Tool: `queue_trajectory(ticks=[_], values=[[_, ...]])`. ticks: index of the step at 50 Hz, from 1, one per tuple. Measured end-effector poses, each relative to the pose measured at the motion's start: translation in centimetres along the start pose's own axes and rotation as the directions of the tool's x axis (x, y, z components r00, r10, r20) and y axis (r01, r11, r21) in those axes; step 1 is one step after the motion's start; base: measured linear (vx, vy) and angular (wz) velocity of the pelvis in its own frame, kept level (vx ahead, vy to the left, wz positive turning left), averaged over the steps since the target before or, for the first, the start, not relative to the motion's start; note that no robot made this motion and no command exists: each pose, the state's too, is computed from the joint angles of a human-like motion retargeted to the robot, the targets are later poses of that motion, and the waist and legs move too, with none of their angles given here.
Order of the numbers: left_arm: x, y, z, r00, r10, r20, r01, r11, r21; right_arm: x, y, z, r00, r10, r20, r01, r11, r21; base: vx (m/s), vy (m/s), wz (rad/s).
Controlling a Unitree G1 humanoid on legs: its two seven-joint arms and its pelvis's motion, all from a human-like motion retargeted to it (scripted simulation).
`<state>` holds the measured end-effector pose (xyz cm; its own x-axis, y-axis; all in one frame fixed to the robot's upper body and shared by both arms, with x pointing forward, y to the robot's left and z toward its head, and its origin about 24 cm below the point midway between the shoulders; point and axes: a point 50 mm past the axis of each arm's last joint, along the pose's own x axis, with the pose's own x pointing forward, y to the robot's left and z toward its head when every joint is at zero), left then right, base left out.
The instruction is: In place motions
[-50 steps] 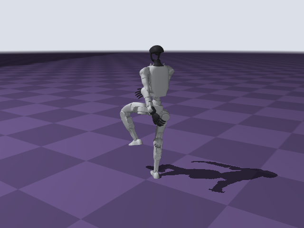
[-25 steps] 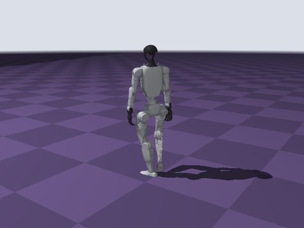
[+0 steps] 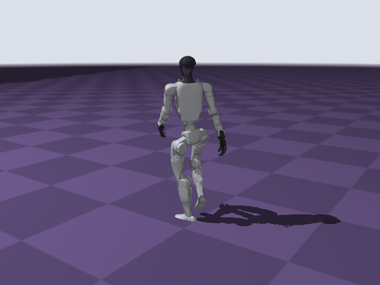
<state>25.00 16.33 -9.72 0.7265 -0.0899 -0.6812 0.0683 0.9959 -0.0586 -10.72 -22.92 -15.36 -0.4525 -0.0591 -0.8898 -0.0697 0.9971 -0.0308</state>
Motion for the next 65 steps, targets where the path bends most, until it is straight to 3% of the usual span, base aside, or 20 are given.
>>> queue_trajectory(ticks=[4, 7, 10, 13, 17, 22, 29, 34, 40, 45, 49, 53, 57, 61, 65], values=[[-4.3, -0.5, -13.3, 0.899, -0.021, -0.438, -0.022, 0.995, -0.093, -1.8, 0.5, 7.2, 0.983, -0.061, 0.173, 0.102, 0.966, -0.239, 0.09, 0.17, -0.14], [-11.3, -0.8, -22.1, 0.683, -0.053, -0.728, -0.103, 0.980, -0.168, -4.6, 1.8, 13.6, 0.941, -0.078, 0.330, 0.222, 0.878, -0.424, 0.09, 0.20, -0.44], [-20.0, -1.2, -28.4, 0.401, -0.087, -0.912, -0.216, 0.959, -0.186, -8.3, 4.7, 19.6, 0.872, 0.030, 0.489, 0.278, 0.791, -0.545, -0.05, 0.21, -1.56], [-24.0, -0.2, -30.2, 0.277, -0.047, -0.960, -0.305, 0.943, -0.134, -14.9, 8.7, 26.0, 0.691, 0.210, 0.691, 0.286, 0.799, -0.529, -0.49, -0.10, -0.54], [-26.4, 1.0, -31.1, 0.272, -0.036, -0.962, -0.331, 0.935, -0.128, -26.9, 12.2, 31.6, 0.281, 0.397, 0.874, 0.285, 0.835, -0.471, -0.48, -0.24, -1.04], [-28.5, -0.7, -32.0, 0.206, -0.090, -0.974, -0.341, 0.927, -0.157, -37.9, 12.8, 32.4, -0.180, 0.423, 0.888, 0.301, 0.883, -0.360, -0.18, 0.01, -0.69], [-29.1, -3.1, -32.3, 0.229, -0.199, -0.953, -0.464, 0.838, -0.286, -42.1, 13.1, 31.5, -0.384, 0.382, 0.840, 0.362, 0.900, -0.244, 0.06, 0.00, -0.02], [-26.2, -1.8, -31.4, 0.322, -0.164, -0.933, -0.365, 0.887, -0.282, -38.8, 13.6, 31.7, -0.280, 0.420, 0.863, 0.342, 0.884, -0.319, 0.12, 0.15, 0.54], [-23.0, 0.1, -30.0, 0.415, -0.053, -0.908, -0.302, 0.934, -0.192, -29.9, 13.2, 30.9, -0.048, 0.427, 0.903, 0.237, 0.883, -0.405, 0.36, 0.06, 0.67], [-20.2, 1.2, -28.4, 0.445, 0.021, -0.895, -0.273, 0.955, -0.114, -18.0, 9.2, 26.9, 0.320, 0.296, 0.900, 0.126, 0.928, -0.350, 0.56, -0.05, 1.15], [-12.0, 3.0, -21.5, 0.584, 0.060, -0.810, -0.152, 0.988, -0.036, -11.2, 4.7, 22.4, 0.601, 0.134, 0.788, 0.077, 0.972, -0.224, -0.18, -0.19, 0.75], [-4.4, 3.0, -11.9, 0.836, -0.024, -0.548, 0.035, 0.999, 0.009, -5.0, 1.6, 14.7, 0.819, 0.060, 0.570, -0.022, 0.997, -0.073, -0.08, -0.19, 0.96], [-0.4, 2.2, -1.3, 0.990, -0.049, -0.136, 0.051, 0.999, 0.016, -0.9, 0.4, 4.5, 0.982, 0.040, 0.184, -0.044, 0.999, 0.019, -0.06, -0.05, 0.71], [-0.3, 1.7, 8.5, 0.964, 0.009, 0.267, -0.025, 0.998, 0.056, 0.3, -0.3, -4.6, 0.989, 0.041, -0.141, -0.026, 0.994, 0.108, 0.01, -0.01, 0.32], [-1.1, 0.7, 12.7, 0.891, 0.030, 0.454, -0.051, 0.998, 0.035, 0.6, 0.6, -9.7, 0.961, 0.004, -0.278, 0.028, 0.994, 0.110, 0.12, -0.12, -0.07]])
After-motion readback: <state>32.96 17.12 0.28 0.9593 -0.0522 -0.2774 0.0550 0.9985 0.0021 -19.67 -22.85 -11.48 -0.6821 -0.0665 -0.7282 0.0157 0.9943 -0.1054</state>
